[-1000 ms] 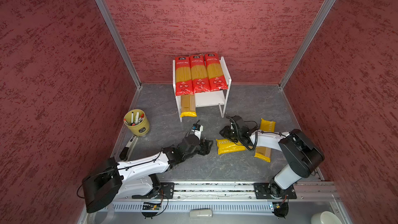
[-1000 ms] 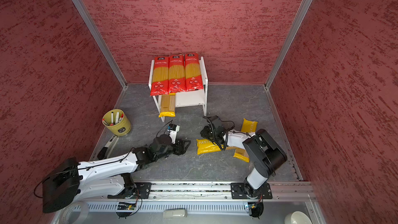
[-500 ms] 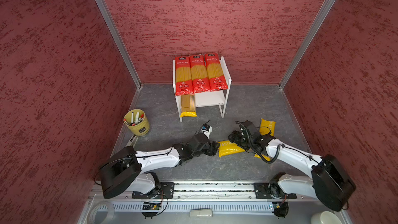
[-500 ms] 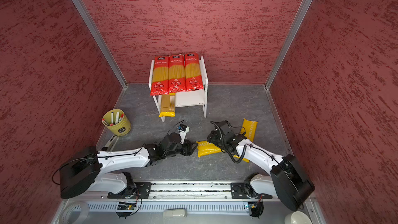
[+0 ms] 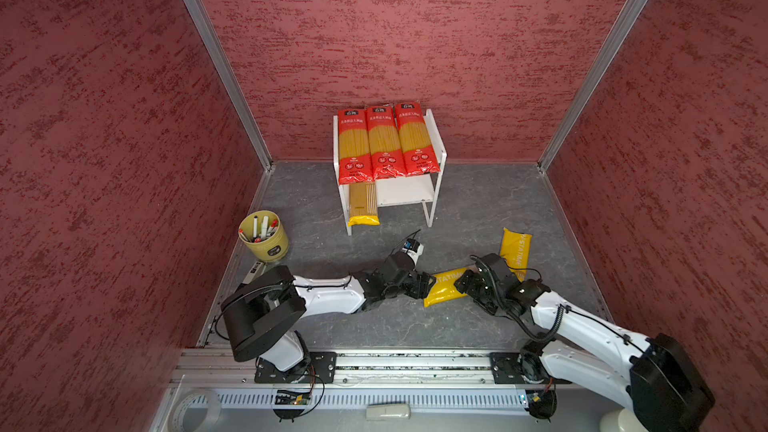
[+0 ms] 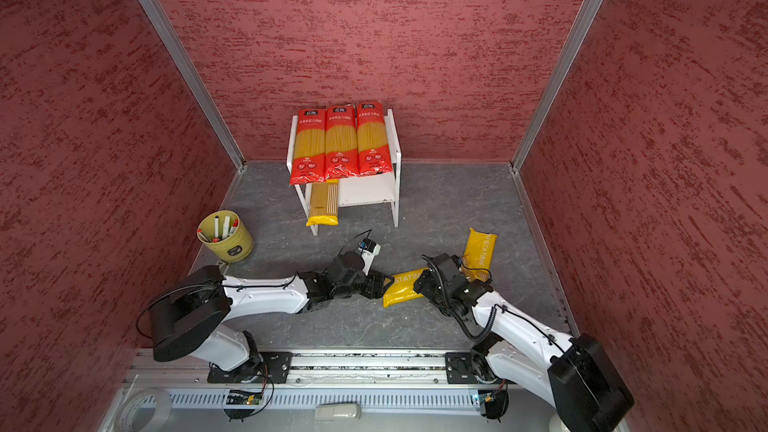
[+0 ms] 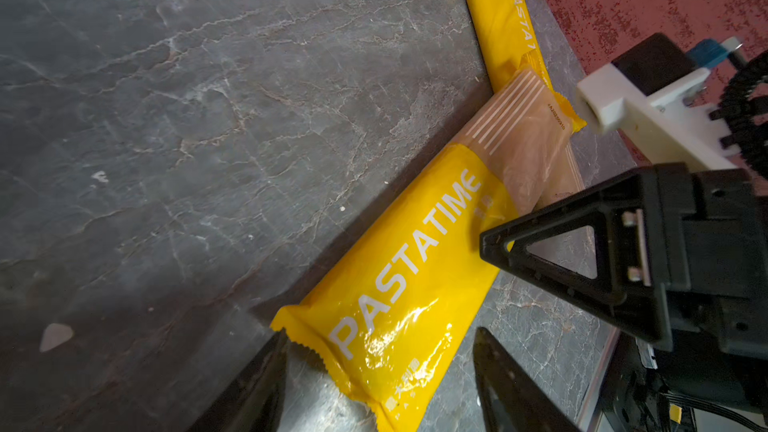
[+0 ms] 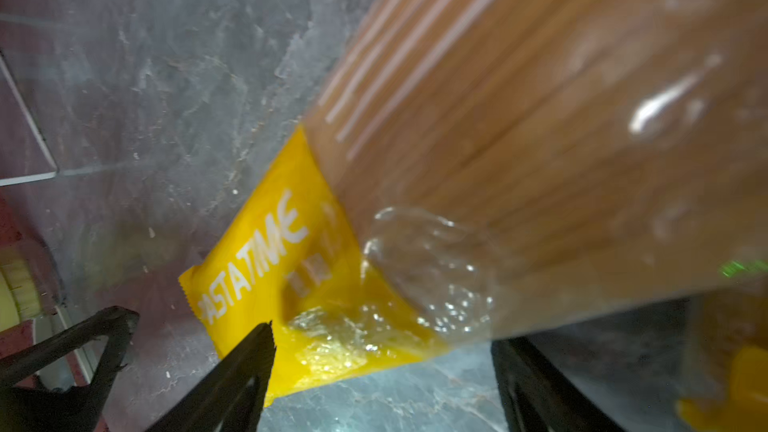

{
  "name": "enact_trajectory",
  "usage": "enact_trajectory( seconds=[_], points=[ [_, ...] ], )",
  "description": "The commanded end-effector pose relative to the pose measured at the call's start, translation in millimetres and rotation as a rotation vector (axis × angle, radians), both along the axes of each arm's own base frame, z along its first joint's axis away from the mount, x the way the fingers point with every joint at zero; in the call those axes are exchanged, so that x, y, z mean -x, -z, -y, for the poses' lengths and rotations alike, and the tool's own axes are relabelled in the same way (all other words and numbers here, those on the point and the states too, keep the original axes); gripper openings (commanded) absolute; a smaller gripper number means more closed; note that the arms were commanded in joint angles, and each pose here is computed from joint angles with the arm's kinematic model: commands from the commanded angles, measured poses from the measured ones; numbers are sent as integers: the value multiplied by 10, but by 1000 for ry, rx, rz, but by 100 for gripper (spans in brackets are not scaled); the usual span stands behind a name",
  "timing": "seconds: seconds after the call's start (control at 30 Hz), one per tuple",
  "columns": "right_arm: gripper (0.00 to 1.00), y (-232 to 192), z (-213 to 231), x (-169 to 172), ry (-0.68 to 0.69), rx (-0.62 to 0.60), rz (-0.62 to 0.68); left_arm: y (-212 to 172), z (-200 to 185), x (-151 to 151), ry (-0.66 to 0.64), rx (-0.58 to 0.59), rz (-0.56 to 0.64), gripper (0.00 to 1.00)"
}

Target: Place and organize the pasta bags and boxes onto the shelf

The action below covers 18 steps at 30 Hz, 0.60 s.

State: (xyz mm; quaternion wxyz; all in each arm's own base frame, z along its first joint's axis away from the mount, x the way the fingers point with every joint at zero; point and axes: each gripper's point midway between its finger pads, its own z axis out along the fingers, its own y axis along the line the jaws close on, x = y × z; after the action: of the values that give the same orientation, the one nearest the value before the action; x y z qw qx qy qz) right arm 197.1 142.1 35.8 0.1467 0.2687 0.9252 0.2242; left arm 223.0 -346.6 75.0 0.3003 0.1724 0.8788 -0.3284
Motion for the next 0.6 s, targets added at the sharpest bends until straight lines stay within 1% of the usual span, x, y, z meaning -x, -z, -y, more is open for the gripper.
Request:
enact_trajectory(
  seconds=[0.0,0.13,0.2,0.3,0.4,0.57],
  points=[
    [85,34,125,0,65,20,-25,-14,100,-16,38,24,2,70],
    [86,101,259,-42,100,32,-8,54,144,-5,54,21,-14,70],
    [86,114,283,-117,128,2,30,74,159,-13,57,21,-20,70],
    [86,-5,222,-315,145,-70,131,119,181,-15,67,28,-38,69],
    [85,-142,153,-483,131,-99,216,177,178,-8,76,27,-58,68],
    [82,-150,9,-685,89,-115,250,289,160,45,79,35,-96,65]
  ],
)
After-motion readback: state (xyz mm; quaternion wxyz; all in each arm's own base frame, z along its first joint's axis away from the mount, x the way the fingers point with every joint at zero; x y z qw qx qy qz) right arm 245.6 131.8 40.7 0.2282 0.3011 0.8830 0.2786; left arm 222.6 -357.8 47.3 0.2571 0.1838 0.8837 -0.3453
